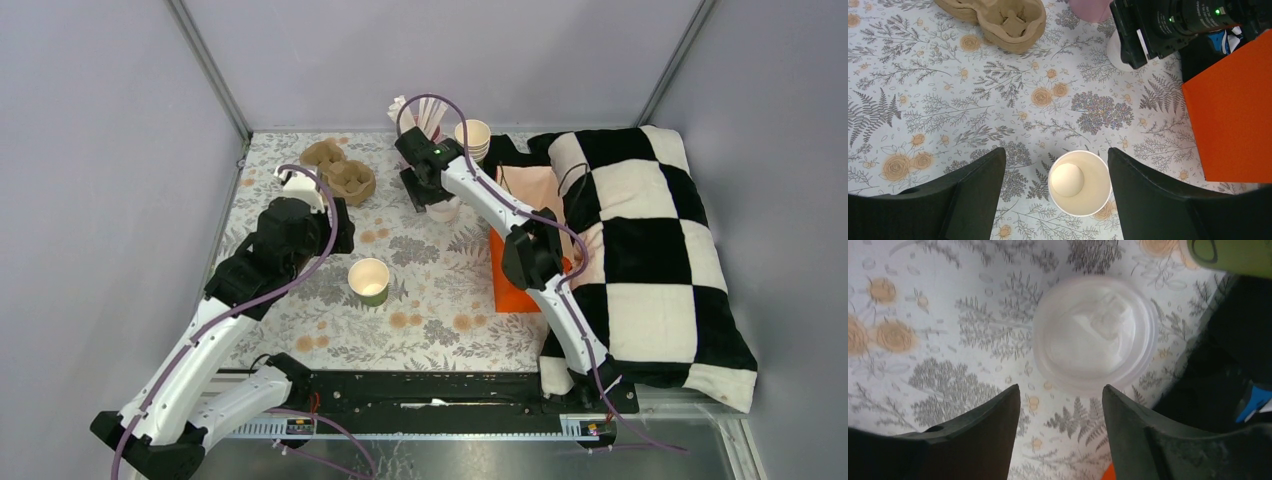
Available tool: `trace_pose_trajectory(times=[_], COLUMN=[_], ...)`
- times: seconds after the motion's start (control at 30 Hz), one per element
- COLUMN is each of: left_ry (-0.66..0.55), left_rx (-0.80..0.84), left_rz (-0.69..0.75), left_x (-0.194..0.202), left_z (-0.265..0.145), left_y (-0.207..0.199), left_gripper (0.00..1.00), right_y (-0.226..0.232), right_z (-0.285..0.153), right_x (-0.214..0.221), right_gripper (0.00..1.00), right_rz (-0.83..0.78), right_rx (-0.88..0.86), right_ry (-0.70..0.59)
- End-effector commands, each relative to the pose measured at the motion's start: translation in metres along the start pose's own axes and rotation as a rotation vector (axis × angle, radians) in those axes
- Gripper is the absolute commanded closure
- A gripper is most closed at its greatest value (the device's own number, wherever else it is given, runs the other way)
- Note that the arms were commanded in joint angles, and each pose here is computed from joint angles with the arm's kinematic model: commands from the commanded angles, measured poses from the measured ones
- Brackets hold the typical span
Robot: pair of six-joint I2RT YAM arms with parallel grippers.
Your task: Pack the takeout coffee
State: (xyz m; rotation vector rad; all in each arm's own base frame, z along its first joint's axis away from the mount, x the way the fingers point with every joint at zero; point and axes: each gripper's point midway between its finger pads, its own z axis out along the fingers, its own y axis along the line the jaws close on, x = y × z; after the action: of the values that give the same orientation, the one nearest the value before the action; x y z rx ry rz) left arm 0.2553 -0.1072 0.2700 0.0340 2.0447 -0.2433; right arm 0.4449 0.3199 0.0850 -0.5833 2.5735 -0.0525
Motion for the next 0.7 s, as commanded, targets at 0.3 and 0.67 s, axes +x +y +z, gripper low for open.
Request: trace_pose_trajectory(times=[0.3,0.67], left_ry=[-0.111,-0.109], left_rx=[0.068,0.078], left_rz=[-0.078,-0.125], left_x=[-0.034,-0.035], left_z=[-0.015,-0.044], left_y=[-0.014,-0.009], left_gripper=[0.21,0.2], right_y=[0.039,0.056], right_z=[-0.118,-0.091], right_x=[0.029,0.021], right_gripper=[0.26,0.41], right_rz=[-0.057,0.023], right_rx=[-0.022,0.129], right_ry=[-0.067,-0.163])
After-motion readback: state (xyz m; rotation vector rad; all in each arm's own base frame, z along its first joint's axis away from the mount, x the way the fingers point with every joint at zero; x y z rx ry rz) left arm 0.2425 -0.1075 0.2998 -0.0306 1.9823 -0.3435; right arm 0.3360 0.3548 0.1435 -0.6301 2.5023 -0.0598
